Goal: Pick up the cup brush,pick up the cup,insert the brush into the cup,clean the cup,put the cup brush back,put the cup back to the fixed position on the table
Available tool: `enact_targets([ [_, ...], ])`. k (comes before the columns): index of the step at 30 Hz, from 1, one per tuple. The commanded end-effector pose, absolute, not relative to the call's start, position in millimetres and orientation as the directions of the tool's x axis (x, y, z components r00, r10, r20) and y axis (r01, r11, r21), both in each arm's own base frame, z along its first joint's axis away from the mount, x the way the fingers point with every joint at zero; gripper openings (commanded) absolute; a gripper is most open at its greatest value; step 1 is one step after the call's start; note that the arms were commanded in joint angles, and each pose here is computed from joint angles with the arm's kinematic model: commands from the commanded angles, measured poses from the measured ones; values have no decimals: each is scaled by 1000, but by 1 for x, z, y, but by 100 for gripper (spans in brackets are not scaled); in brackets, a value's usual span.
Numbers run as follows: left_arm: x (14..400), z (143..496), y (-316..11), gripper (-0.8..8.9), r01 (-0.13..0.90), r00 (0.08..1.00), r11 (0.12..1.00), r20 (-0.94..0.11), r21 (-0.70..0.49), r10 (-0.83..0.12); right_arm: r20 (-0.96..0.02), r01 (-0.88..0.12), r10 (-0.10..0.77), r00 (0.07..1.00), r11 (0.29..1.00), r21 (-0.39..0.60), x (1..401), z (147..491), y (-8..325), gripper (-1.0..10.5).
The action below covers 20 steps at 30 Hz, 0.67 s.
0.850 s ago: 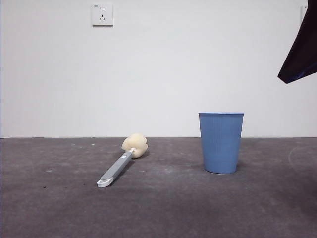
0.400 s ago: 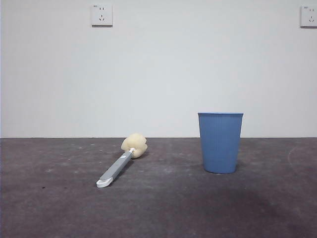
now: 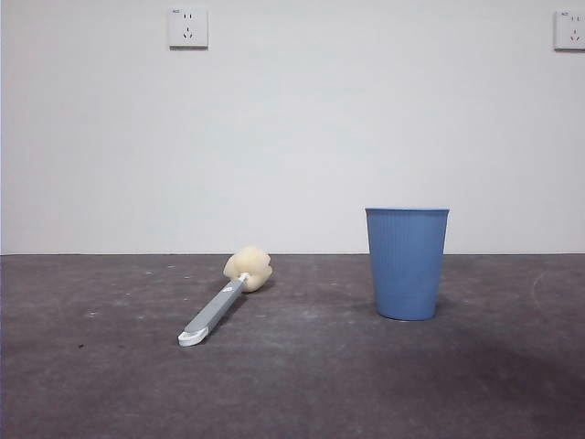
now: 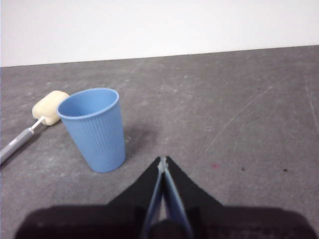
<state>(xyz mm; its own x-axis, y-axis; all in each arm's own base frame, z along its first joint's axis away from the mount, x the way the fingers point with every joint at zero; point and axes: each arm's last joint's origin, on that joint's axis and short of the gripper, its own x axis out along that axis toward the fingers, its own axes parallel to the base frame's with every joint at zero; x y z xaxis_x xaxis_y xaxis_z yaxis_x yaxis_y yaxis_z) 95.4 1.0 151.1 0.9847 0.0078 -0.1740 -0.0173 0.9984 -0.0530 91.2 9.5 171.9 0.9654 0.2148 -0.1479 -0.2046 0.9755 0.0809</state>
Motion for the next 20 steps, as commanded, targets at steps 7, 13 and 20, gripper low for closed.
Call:
enact_targets([
  [7, 96, 147, 1, -3, -22, 983, 998, -186, -56, 11, -183, -179, 204, 962, 973, 146, 94, 150, 9, 1],
  [13, 96, 147, 1, -3, -22, 983, 998, -186, -56, 11, -183, -175, 203, 962, 972, 159, 94, 150, 9, 1],
  [20, 96, 147, 1, -3, -22, 983, 998, -186, -56, 11, -183, -172, 200, 962, 972, 158, 94, 150, 9, 1],
])
